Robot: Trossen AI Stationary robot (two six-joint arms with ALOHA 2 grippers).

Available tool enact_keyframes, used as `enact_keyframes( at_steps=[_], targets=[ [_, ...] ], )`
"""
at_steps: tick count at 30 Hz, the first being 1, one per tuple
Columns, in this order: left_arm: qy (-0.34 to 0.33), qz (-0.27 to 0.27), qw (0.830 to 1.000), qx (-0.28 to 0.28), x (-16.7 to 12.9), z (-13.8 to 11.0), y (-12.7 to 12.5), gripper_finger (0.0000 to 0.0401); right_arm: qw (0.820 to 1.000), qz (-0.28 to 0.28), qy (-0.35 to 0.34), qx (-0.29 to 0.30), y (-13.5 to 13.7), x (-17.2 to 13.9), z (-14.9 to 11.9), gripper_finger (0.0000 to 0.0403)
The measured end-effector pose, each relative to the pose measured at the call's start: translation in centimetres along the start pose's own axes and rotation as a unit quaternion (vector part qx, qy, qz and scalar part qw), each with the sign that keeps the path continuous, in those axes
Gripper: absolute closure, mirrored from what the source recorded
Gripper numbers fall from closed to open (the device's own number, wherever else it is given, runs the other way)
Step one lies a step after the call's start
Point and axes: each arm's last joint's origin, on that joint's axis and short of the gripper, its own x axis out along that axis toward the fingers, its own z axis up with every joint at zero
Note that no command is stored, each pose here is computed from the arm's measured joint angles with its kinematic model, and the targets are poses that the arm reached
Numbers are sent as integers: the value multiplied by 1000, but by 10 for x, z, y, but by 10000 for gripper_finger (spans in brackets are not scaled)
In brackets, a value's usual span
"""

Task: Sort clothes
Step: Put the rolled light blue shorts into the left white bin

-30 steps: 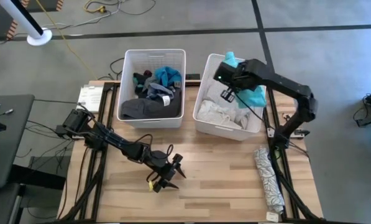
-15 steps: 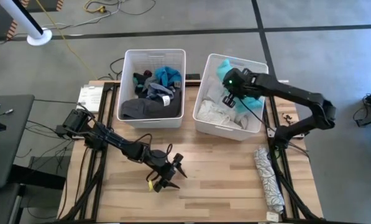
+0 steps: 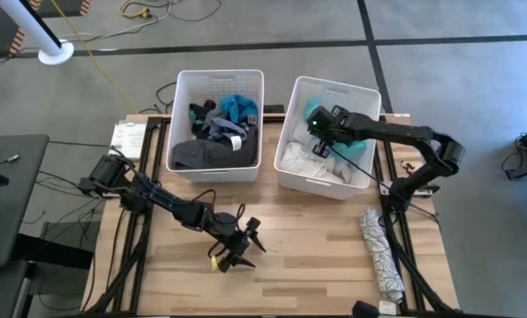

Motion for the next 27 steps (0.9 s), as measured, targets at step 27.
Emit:
enact_keyframes(
  at_steps=[27],
  targets=[
    [10, 5, 1000, -18, -1, -3, 5, 152, 998, 19, 46, 27, 6, 31, 0, 255]
  ],
)
